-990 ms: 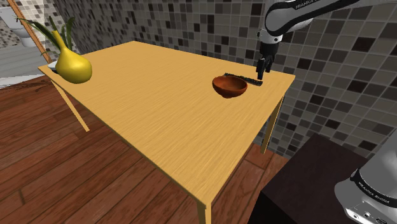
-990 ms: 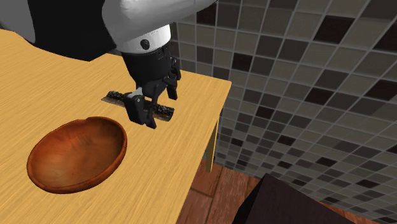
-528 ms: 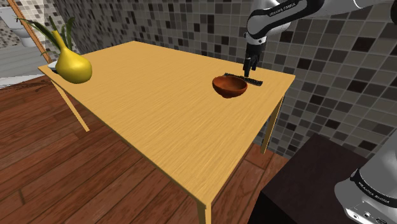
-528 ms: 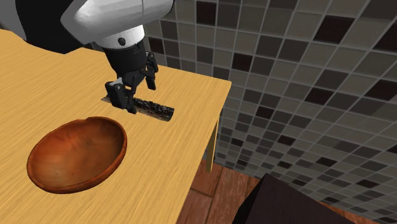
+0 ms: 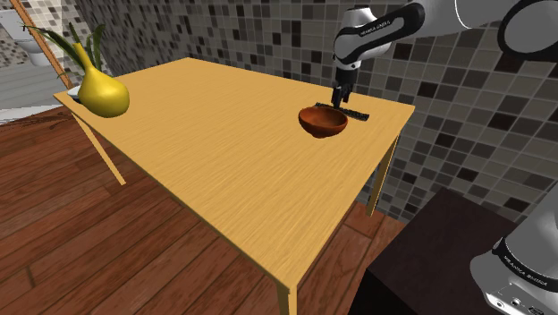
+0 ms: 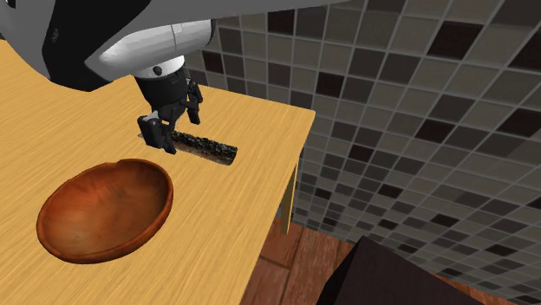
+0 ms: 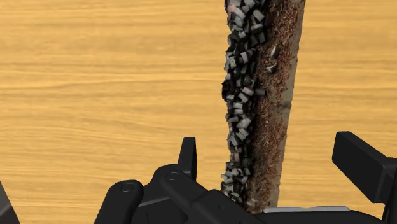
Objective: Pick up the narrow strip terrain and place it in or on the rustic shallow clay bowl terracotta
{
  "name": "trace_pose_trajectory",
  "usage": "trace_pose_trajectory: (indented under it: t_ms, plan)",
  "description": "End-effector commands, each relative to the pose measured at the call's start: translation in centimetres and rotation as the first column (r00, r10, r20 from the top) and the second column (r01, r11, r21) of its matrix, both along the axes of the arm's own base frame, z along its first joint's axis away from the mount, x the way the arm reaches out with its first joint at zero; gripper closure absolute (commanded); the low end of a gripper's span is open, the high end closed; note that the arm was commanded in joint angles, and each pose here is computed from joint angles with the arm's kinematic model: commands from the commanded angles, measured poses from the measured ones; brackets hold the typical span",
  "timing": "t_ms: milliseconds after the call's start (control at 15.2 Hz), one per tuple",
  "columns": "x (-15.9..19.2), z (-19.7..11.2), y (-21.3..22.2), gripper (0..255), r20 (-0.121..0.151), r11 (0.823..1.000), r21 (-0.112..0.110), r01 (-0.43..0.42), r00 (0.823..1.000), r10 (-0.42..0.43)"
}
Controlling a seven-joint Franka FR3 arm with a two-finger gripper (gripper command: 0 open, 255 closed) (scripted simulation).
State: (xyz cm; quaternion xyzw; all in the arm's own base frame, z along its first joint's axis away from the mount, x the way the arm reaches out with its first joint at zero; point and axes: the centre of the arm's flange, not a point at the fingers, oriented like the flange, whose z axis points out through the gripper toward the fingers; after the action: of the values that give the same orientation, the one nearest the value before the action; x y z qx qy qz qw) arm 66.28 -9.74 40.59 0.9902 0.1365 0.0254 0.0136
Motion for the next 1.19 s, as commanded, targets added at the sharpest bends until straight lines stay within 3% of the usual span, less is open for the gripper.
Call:
trace_pose_trajectory:
  t_ms: [0,660,726,1122]
  plan:
    - [0.1,-1.08,-0.02,0,0.001,1.0,0.0,0.0,1.0,0.0]
    - [0.14,-1.9,-0.04,0,0.001,1.0,0.0,0.0,1.0,0.0]
    - [0.14,-1.9,-0.04,255,0.001,1.0,0.0,0.0,1.0,0.0]
    - [0.12,-1.93,-0.03,255,0.001,1.0,0.0,0.0,1.0,0.0]
